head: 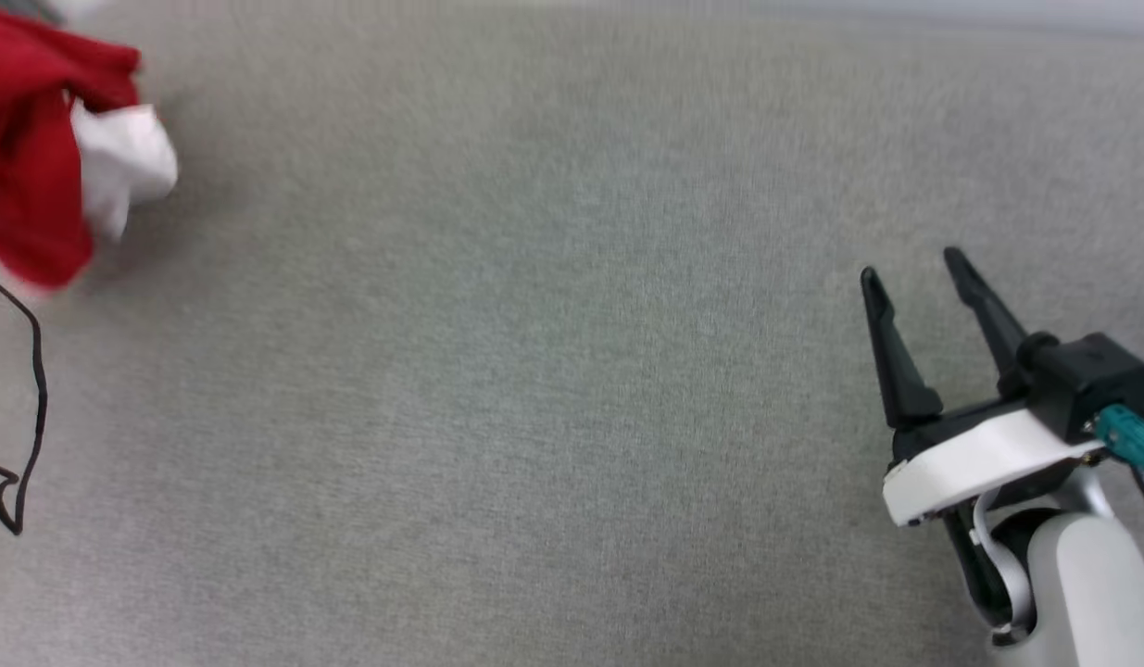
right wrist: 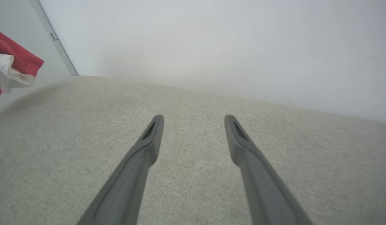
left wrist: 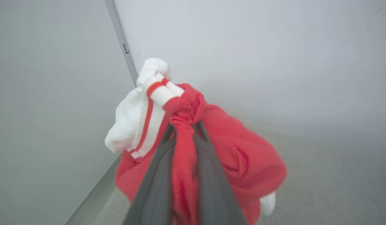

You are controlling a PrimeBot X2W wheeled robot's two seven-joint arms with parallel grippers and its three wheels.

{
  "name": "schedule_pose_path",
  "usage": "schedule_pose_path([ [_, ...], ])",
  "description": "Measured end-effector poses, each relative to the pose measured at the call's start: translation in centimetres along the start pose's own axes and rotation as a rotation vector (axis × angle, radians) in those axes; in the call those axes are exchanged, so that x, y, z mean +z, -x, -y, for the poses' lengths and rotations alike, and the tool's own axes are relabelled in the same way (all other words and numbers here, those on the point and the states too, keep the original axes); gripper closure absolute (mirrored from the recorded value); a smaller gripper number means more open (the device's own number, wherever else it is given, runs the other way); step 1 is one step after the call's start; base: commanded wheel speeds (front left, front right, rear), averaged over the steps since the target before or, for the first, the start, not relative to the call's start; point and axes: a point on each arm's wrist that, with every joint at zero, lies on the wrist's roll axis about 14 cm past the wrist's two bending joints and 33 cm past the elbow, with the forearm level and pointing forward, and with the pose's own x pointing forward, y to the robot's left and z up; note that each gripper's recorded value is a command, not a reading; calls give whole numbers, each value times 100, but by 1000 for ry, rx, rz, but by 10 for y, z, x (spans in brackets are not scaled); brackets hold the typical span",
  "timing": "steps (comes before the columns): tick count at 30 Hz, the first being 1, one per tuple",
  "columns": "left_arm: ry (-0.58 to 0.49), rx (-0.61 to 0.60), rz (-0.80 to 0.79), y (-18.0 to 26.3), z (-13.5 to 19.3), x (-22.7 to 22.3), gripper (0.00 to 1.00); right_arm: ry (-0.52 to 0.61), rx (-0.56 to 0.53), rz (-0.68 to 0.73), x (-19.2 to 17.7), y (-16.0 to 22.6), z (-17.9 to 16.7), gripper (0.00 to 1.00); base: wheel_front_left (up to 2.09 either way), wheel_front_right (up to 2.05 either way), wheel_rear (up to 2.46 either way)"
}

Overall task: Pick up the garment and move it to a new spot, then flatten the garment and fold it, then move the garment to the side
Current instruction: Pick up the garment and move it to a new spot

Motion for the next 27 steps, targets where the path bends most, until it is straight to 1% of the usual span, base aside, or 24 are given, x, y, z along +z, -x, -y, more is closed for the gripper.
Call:
schedule_pose_path([
  [2,-12,-17,103,9,2,26,100,1,-1,12,8,7,-4,0,0,0,0],
  [6,-34,-65,246,29,13,62,100,0,-21,38,23,26,-6,0,0,0,0],
  [9,-38,-117,333,43,30,84,100,4,-54,57,34,43,-1,0,0,0,0],
  [11,-41,-169,387,52,50,98,100,9,-78,71,41,54,3,0,0,0,0],
  [12,-41,-169,387,52,50,98,100,9,-78,71,41,54,3,0,0,0,0],
  [13,-36,-197,416,55,62,105,100,11,-91,74,43,60,6,0,0,0,0],
  [14,-28,-267,454,62,92,110,100,13,-125,80,47,72,14,0,0,0,0],
  [15,-28,-267,454,62,92,110,100,13,-125,80,47,72,14,0,0,0,0],
  [17,-14,-342,483,70,125,112,100,17,-160,87,51,84,23,0,0,0,0],
  [18,-10,-425,491,79,160,108,100,20,-195,89,53,96,31,0,0,0,0],
  [19,-10,-425,491,79,160,108,100,20,-195,89,53,96,31,0,0,0,0],
  [20,1,-470,492,85,178,105,100,21,-211,91,54,102,35,0,0,0,0],
  [21,3,-516,494,92,197,103,100,20,-230,91,55,108,39,0,0,0,0],
  [22,29,-608,481,106,233,93,100,21,-267,97,58,121,48,0,0,0,0],
  [24,52,-704,455,123,271,80,100,24,-306,103,61,133,57,0,0,0,0],
  [25,52,-704,455,123,271,80,100,24,-306,103,61,133,57,0,0,0,0],
  [26,70,-750,439,131,288,73,100,24,-321,105,62,139,60,0,0,0,0],
  [27,93,-839,401,150,321,57,100,18,-350,107,62,149,66,0,0,0,0],
])
